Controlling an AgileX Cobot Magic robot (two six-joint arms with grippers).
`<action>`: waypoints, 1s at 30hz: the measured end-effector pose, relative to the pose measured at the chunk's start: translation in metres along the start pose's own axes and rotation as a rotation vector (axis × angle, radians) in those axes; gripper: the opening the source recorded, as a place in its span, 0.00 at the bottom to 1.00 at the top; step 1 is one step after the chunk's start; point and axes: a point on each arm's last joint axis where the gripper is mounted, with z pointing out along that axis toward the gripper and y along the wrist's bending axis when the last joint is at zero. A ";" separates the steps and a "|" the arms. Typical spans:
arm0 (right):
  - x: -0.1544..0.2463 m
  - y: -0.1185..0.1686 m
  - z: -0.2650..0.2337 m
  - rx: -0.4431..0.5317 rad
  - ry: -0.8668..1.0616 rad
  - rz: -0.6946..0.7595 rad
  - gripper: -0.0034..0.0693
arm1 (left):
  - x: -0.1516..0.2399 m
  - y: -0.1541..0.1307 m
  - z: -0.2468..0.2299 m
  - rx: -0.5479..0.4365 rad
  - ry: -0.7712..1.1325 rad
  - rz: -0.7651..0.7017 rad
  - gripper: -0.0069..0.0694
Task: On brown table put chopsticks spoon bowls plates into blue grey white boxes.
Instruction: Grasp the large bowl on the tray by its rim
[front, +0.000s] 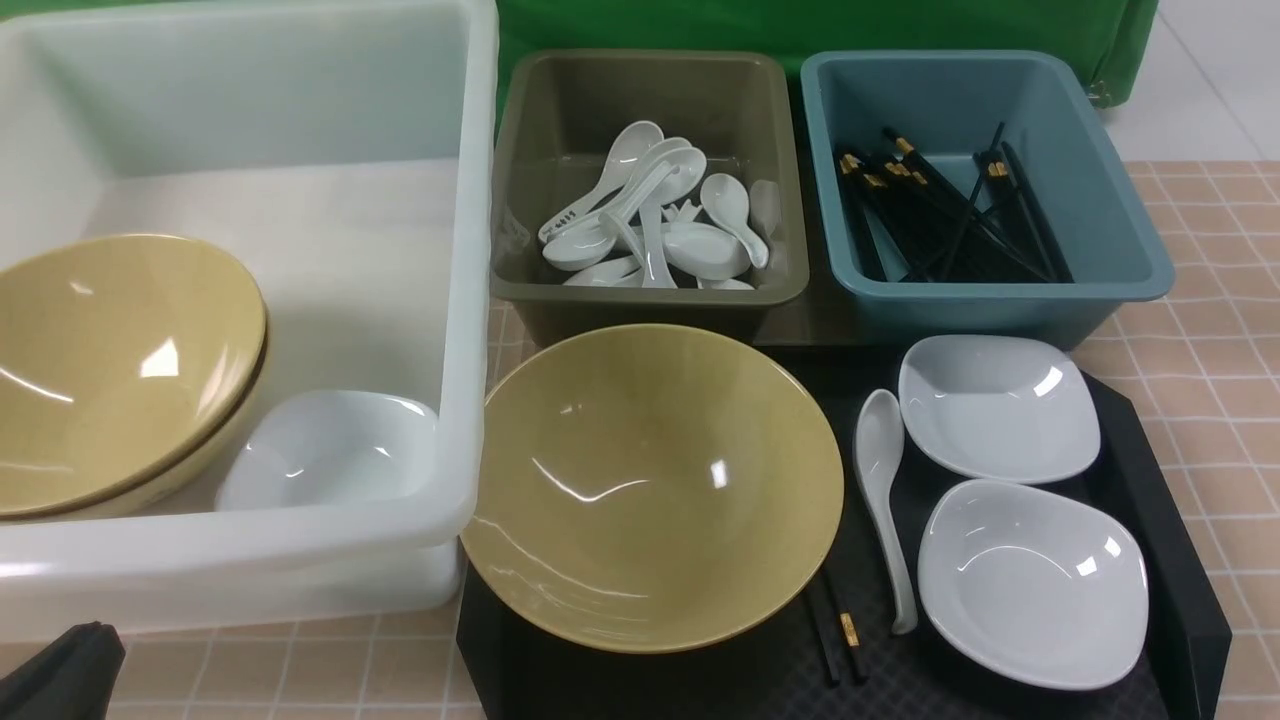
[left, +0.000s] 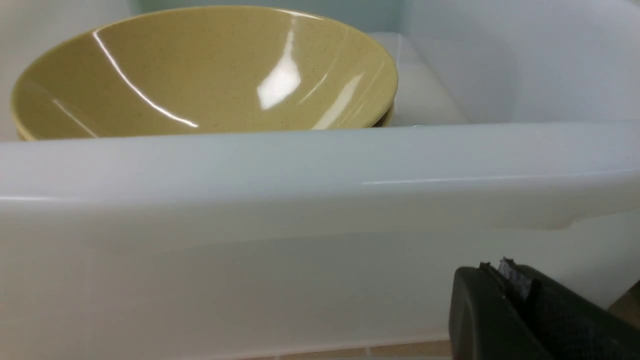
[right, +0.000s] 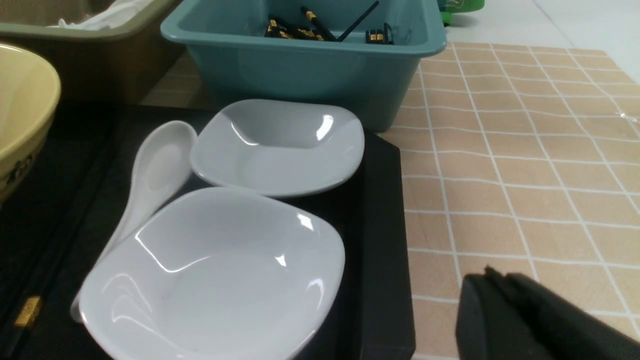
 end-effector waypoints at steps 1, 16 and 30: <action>0.000 0.000 0.000 0.000 0.000 0.000 0.16 | 0.000 0.000 0.000 0.000 0.000 0.000 0.08; 0.000 0.000 0.000 0.000 0.000 0.000 0.18 | 0.000 -0.002 0.000 0.019 0.000 -0.058 0.08; 0.000 0.000 0.000 -0.001 0.000 0.000 0.19 | 0.000 -0.002 0.000 0.026 -0.001 -0.080 0.08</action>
